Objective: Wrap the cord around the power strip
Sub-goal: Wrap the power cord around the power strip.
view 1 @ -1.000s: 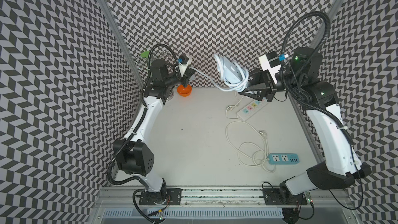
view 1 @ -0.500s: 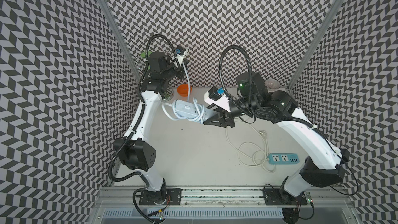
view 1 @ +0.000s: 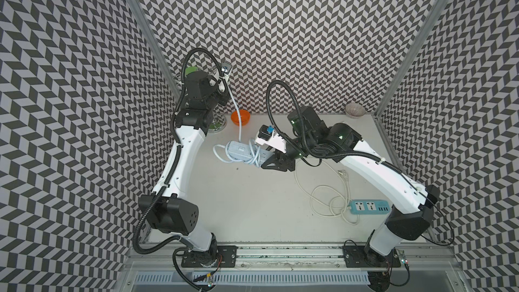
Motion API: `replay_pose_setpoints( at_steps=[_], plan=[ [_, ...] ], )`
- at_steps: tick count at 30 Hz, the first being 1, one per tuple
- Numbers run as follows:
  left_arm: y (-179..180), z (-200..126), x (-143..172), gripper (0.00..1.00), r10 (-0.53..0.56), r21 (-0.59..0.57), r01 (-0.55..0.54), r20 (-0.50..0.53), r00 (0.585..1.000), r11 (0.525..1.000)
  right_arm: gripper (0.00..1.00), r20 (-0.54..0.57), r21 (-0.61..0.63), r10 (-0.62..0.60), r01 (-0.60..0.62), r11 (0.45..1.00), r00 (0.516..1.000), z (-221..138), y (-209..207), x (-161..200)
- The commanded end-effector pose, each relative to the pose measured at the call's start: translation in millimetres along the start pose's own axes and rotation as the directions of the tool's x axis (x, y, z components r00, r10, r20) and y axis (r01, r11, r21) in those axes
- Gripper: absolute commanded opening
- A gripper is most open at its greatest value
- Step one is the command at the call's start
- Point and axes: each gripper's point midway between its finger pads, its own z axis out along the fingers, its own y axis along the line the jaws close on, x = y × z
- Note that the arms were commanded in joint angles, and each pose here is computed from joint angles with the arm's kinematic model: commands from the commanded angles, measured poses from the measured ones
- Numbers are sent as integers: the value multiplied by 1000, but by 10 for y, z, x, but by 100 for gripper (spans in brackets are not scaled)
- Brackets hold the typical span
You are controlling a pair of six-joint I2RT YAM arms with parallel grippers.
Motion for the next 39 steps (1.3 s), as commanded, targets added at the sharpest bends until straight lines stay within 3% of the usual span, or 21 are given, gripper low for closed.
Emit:
replay_pose_setpoints(
  at_steps=[1, 8, 14, 21, 31, 39],
  plan=[
    [197, -303, -567, 4, 56, -128, -42, 114, 992, 991, 0, -60, -50, 31, -34, 998, 998, 198, 34, 123],
    [-429, -569, -913, 4, 145, -99, -130, 157, 977, 987, 0, -7, 7, 150, -150, 989, 989, 194, -657, 105],
    [-705, -711, -788, 4, 156, -89, -145, 133, 979, 985, 0, 117, 25, 235, -240, 971, 965, -100, -1193, -24],
    [-1103, -818, -657, 4, 124, -2, -125, 146, 981, 992, 0, 369, 15, 311, -340, 940, 876, -690, -1710, -250],
    [-1989, -903, -444, 4, 121, 161, -143, 137, 983, 977, 0, 609, -79, 290, -307, 948, 738, -1321, -1956, -651],
    [-2080, -914, -306, 6, 75, 177, -88, 78, 994, 980, 0, 711, -88, 228, -237, 968, 666, -1726, -1874, -847]
  ],
)
